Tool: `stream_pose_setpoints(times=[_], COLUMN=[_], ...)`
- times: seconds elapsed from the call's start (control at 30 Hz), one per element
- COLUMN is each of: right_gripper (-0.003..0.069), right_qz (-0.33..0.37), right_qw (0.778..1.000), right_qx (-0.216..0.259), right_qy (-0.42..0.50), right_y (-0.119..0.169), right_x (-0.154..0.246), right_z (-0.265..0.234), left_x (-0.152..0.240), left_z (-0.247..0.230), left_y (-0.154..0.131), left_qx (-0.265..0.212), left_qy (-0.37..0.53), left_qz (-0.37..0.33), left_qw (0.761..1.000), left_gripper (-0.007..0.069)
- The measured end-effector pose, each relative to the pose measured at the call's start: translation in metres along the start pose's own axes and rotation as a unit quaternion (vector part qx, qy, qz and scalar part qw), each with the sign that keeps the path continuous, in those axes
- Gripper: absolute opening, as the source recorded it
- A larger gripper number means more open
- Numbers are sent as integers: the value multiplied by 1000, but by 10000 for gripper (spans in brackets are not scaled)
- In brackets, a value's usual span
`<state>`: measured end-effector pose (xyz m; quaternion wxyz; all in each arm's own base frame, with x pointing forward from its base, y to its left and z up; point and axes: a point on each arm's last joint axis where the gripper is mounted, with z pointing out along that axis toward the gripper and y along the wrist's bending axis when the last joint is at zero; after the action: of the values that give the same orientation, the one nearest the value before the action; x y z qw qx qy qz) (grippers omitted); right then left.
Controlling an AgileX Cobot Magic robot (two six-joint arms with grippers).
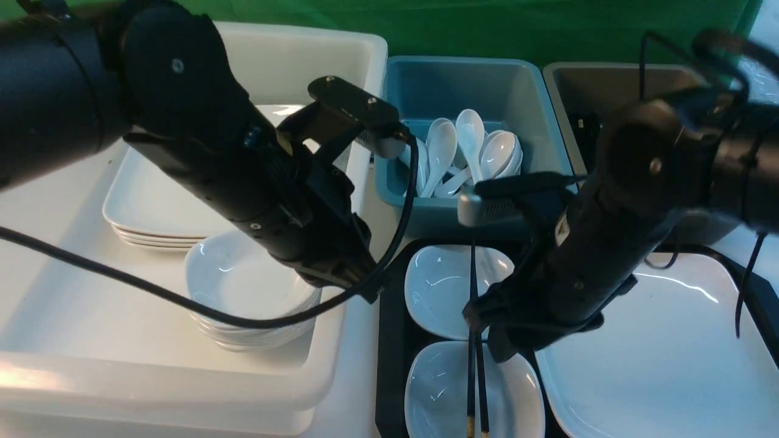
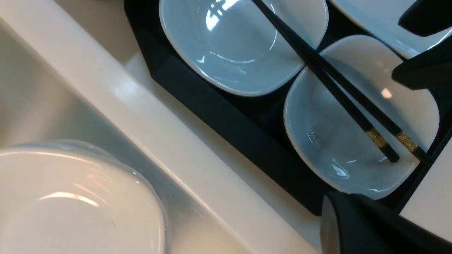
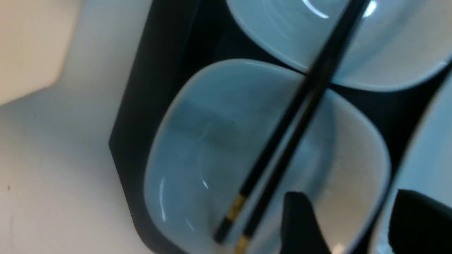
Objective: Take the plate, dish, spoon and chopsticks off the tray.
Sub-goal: Use the right arm to grab a pair of chopsticks from the plate
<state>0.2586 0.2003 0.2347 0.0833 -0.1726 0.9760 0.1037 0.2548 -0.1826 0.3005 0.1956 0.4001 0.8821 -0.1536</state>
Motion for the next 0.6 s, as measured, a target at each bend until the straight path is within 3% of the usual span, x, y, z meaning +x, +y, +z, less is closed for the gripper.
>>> stream_pose_setpoints(times=[0.27,0.6], right_gripper=[399,382], right_qz=[16,41], right_qw=[1000,999], right_qx=[-4,12], right_qy=[-16,25], right_y=[13,10], right_x=[1,2], right_z=[32,64], left_x=[2,2], left_z=[-1,-1], left_y=[-1,0], left_qx=[-1,-2], left_qy=[0,-3], left_qz=[9,8], left_qw=[1000,1000], left_gripper=[2,2])
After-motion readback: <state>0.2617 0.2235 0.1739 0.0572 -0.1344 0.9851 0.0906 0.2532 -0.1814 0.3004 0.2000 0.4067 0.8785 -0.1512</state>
